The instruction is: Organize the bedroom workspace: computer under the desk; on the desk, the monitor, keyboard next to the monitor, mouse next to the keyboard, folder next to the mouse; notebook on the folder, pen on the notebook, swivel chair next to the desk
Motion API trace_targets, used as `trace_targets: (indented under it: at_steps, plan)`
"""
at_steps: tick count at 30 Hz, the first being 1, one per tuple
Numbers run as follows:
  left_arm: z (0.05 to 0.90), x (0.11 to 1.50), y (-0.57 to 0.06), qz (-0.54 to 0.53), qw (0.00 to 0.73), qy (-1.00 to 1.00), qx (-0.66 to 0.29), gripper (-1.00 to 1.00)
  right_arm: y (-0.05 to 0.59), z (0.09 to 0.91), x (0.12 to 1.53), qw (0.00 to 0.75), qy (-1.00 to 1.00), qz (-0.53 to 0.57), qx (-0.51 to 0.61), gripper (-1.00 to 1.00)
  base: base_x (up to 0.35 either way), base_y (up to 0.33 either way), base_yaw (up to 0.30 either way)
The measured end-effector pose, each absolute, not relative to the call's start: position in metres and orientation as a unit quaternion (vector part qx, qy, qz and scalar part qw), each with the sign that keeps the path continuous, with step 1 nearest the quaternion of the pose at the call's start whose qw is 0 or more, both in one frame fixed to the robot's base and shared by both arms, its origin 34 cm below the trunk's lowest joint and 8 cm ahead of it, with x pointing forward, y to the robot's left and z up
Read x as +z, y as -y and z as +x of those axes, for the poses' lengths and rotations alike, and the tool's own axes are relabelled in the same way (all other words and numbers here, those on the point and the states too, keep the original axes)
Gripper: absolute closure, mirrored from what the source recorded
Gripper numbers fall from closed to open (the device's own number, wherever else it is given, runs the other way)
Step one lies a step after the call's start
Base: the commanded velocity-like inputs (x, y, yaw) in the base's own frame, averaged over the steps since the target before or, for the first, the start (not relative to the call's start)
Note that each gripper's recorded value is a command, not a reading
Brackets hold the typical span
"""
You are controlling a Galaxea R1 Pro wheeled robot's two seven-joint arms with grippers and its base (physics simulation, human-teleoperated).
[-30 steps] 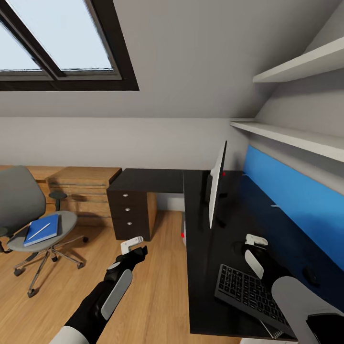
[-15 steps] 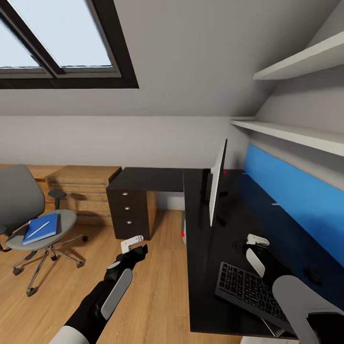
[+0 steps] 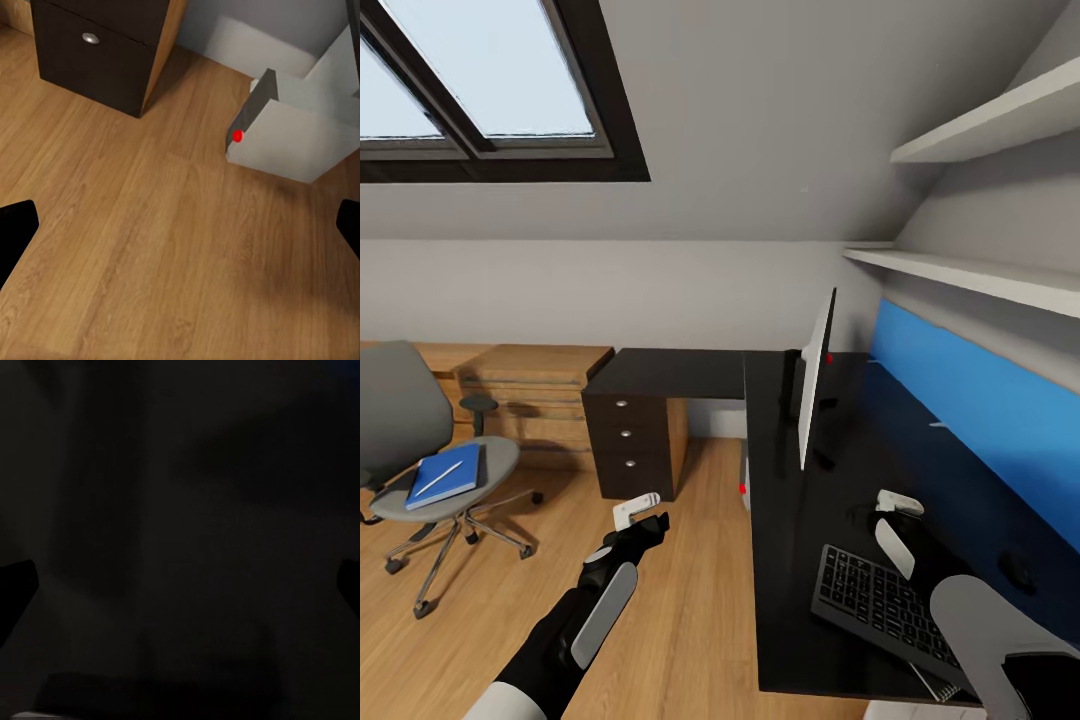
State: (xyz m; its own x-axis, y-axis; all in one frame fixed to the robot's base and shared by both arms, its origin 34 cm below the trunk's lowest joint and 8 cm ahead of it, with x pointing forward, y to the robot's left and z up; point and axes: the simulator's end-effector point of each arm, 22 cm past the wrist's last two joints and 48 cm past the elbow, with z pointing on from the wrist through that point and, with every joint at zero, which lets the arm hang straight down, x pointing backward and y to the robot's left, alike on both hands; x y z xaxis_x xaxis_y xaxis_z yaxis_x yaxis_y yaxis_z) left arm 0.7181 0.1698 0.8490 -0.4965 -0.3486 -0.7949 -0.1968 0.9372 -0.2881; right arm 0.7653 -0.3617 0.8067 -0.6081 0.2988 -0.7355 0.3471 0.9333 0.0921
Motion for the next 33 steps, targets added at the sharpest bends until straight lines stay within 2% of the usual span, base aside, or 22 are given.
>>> trace_targets:
  at_steps: [33]
  plan:
    - [0.718,0.807,-0.17,-0.158,0.477,-0.861,-0.079,-1.0,0.359,0.762,0.761,0.393,-0.902,0.178,-0.028,-1.0,0.0,0.0,0.0]
